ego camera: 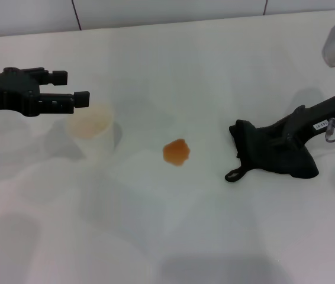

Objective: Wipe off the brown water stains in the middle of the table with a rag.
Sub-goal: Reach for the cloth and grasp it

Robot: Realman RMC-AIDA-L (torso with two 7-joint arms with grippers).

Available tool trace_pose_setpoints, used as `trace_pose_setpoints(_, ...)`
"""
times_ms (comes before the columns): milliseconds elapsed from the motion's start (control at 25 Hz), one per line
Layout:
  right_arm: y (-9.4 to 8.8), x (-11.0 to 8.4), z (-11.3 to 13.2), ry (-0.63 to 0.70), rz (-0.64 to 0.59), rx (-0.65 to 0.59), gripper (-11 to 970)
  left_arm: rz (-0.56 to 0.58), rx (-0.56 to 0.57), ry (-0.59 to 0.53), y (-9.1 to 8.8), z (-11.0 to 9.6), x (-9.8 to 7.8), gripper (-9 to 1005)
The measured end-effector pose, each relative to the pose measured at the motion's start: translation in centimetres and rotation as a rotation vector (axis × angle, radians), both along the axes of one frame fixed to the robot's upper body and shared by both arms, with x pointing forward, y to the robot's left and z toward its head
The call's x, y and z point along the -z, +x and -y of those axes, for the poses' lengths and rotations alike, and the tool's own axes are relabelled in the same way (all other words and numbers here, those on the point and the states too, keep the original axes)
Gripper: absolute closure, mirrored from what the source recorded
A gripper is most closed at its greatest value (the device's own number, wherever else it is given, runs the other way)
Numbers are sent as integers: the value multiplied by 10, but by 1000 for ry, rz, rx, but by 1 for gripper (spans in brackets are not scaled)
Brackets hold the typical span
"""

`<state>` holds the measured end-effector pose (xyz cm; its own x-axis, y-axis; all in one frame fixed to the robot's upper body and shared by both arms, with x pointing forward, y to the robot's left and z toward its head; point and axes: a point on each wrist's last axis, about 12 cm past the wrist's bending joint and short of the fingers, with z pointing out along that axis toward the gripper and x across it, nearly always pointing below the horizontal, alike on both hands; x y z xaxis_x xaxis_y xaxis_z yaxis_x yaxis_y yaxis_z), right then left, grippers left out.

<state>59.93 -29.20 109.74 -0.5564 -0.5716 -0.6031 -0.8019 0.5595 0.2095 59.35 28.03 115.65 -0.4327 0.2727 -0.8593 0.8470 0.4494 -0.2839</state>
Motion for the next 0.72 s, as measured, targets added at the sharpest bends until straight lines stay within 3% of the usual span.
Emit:
trace_pose_setpoints(200, 1, -1, -3, -8, -8, -9, 621, 2, 1, 1, 0, 0, 0, 122)
trace_pose_setpoints(440, 1, -7, -2, 20, -23, -2, 685, 2, 0, 1, 1, 1, 0, 122)
trace_pose_setpoints(720, -1, -14, 3, 35, -34, 8, 688, -4, 2, 5, 0, 1, 1, 122)
